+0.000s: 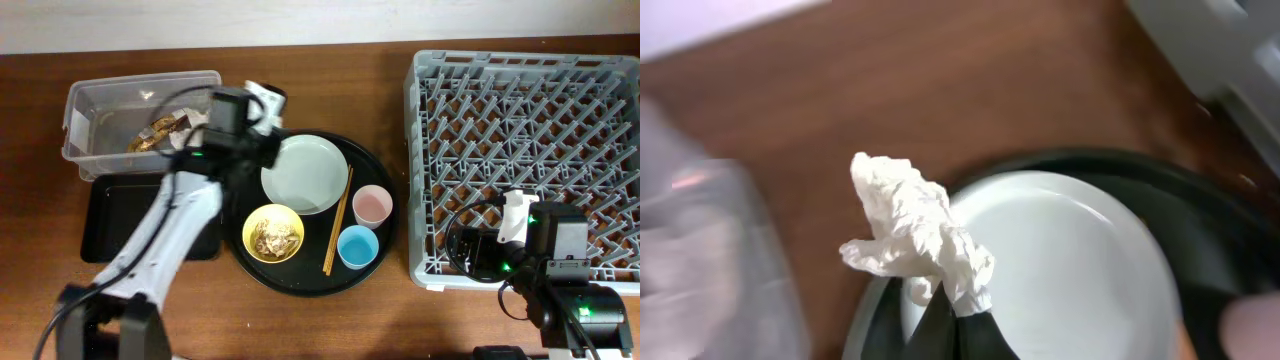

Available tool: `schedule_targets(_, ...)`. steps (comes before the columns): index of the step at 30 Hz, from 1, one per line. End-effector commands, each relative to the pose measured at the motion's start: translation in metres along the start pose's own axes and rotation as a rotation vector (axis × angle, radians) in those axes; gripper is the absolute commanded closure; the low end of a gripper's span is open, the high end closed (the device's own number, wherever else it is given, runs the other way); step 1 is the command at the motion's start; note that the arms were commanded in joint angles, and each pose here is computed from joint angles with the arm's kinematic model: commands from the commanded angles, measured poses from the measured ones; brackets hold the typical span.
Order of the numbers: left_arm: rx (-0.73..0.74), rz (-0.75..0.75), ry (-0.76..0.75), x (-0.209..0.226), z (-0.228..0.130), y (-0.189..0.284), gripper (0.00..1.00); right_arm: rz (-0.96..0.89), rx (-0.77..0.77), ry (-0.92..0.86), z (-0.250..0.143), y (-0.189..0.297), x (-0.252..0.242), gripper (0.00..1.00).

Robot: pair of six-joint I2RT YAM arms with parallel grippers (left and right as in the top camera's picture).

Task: Sort waste into correct bins and load items into the dishwasher rack
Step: 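Drop the tissue scrap into the clear bin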

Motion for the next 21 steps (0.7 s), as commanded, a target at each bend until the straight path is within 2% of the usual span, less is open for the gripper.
schedule_targets(1, -0.008, 0.106, 0.075, 0.048, -0.008, 0.018, 1.00, 0.011, -0.018, -0.001, 0.004, 0.005, 0.002, 0.02)
schedule_targets(4, 0.019, 0.188, 0.159, 0.091, -0.028, 0.026, 1.00, 0.011, -0.018, -0.001, 0.004, 0.005, 0.002, 0.02)
schedule_targets(7, 0.036, 0.227, 0.202, 0.112, -0.040, 0.029, 1.00, 0.011, -0.018, -0.001, 0.004, 0.005, 0.002, 0.01)
schedule_targets(8, 0.044, 0.238, 0.217, 0.118, -0.045, 0.029, 0.91, 0.011, -0.018, -0.001, 0.004, 0.005, 0.002, 0.02)
schedule_targets(9, 0.051, 0.244, 0.227, 0.122, -0.049, 0.028, 0.75, 0.011, -0.018, 0.000, 0.004, 0.005, 0.002, 0.01)
schedule_targets(11, 0.062, 0.249, 0.238, 0.127, -0.053, 0.026, 0.53, 0.011, -0.018, 0.000, 0.004, 0.005, 0.002, 0.02)
schedule_targets(16, 0.057, 0.244, 0.237, 0.126, -0.053, 0.026, 0.46, 0.010, -0.014, -0.001, 0.003, 0.005, 0.002, 0.02)
schedule_targets(17, 0.044, 0.232, 0.235, 0.125, -0.050, 0.029, 0.41, 0.010, -0.014, -0.001, 0.003, 0.005, 0.002, 0.02)
schedule_targets(18, 0.028, 0.211, 0.233, 0.121, -0.047, 0.035, 0.33, 0.010, -0.014, -0.001, 0.003, 0.005, 0.002, 0.02)
schedule_targets(20, 0.007, 0.185, 0.230, 0.117, -0.042, 0.043, 0.02, 0.010, -0.014, -0.001, 0.003, 0.005, 0.002, 0.02)
schedule_targets(21, -0.012, 0.155, 0.227, 0.112, -0.038, 0.050, 0.01, 0.010, -0.014, -0.001, 0.003, 0.005, 0.002, 0.02)
Point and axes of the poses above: each gripper's point midway between its finger pads, its own y axis back along the fingers, its own x axis along the line the jaws close on, z = x × y, the point moved 8 cm from there along y, back along the fingers, and after that the axes turned 9 degrees about -y, right-handed, at the moved point
